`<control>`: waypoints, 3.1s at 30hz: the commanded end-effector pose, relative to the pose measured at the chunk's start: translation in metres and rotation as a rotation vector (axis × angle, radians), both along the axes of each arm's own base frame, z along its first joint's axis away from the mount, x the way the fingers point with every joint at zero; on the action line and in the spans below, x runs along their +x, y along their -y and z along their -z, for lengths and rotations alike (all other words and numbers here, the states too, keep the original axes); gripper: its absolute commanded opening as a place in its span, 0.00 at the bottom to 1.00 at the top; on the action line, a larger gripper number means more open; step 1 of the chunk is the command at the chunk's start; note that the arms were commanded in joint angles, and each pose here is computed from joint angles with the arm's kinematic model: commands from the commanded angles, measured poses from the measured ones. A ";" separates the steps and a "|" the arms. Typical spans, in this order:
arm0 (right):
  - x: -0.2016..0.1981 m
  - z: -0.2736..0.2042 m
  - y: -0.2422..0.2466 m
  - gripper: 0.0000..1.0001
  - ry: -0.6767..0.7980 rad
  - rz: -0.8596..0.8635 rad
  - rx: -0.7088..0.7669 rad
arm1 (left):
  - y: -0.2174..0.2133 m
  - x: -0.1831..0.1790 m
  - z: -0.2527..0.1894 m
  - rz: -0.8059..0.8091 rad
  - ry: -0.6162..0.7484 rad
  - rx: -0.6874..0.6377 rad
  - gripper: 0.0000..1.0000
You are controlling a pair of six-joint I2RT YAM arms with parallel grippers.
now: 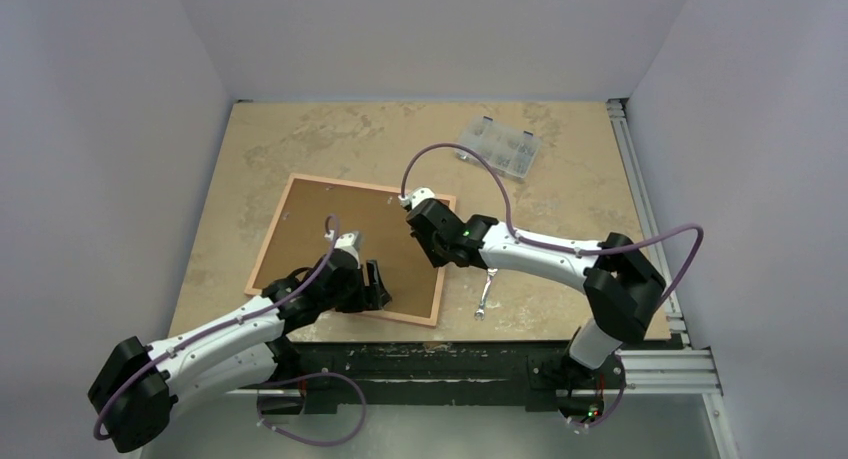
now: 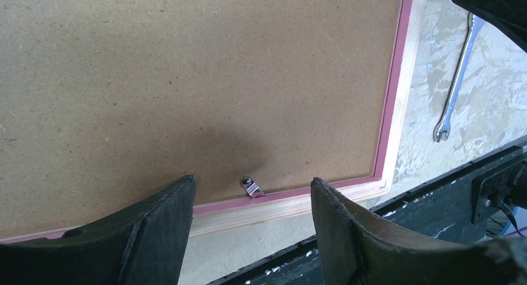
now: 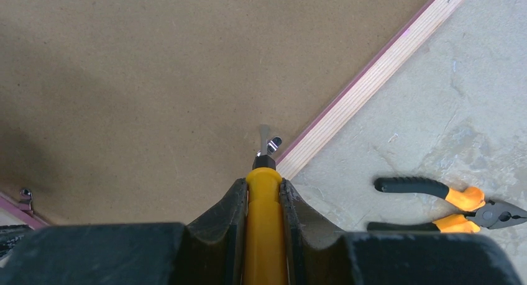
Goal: Take the photo out of the frame
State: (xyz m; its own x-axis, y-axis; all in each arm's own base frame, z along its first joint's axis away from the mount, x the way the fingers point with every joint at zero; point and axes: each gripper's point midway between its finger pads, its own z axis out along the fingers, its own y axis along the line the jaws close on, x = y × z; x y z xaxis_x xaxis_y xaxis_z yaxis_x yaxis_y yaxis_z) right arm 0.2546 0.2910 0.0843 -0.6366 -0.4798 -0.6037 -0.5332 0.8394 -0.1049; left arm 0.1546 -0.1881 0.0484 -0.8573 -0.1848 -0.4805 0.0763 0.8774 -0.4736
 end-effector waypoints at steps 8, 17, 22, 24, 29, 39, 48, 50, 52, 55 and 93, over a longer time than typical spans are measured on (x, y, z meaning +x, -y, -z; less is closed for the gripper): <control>0.000 -0.041 0.004 0.00 0.060 0.012 0.076 | -0.001 0.000 -0.004 -0.011 -0.014 0.004 0.66; -0.008 -0.014 0.022 0.00 0.014 0.010 -0.026 | 0.000 0.000 -0.005 -0.009 -0.018 0.003 0.66; -0.012 -0.001 0.022 0.00 -0.009 -0.011 -0.041 | 0.000 0.001 -0.006 -0.010 -0.016 0.009 0.67; -0.013 0.003 0.021 0.00 -0.020 -0.017 -0.045 | 0.000 0.001 -0.006 -0.010 -0.017 0.008 0.67; -0.012 0.011 0.019 0.00 -0.032 -0.030 -0.068 | 0.000 0.001 -0.009 -0.010 -0.016 0.007 0.67; -0.011 0.006 -0.007 0.00 -0.025 -0.075 0.053 | 0.001 0.002 -0.015 -0.007 -0.007 0.002 0.68; -0.003 -0.022 -0.021 0.00 0.039 -0.096 0.147 | -0.006 0.004 -0.029 0.004 0.020 0.040 0.74; 0.001 -0.028 -0.016 0.00 0.060 -0.086 0.115 | -0.009 0.004 -0.032 0.008 0.034 0.051 0.75; 0.003 -0.034 -0.012 0.00 0.082 -0.084 0.098 | -0.011 0.004 -0.035 0.010 0.043 0.064 0.76; 0.004 -0.046 -0.005 0.00 0.113 -0.077 0.097 | -0.012 0.004 -0.039 0.031 0.055 0.075 0.76; -0.070 -0.143 0.112 0.00 0.373 0.057 0.550 | 0.099 -0.018 0.026 0.725 0.260 0.735 0.52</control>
State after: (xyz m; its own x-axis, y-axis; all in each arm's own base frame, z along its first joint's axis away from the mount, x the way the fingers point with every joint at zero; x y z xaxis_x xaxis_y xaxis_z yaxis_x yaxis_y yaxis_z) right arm 0.1795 0.1821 0.2252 -0.3689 -0.0496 -0.9281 -0.5275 0.8334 0.1651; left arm 0.1242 -0.2937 0.0272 -0.4486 0.7746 -0.4459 0.7971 0.5724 0.1924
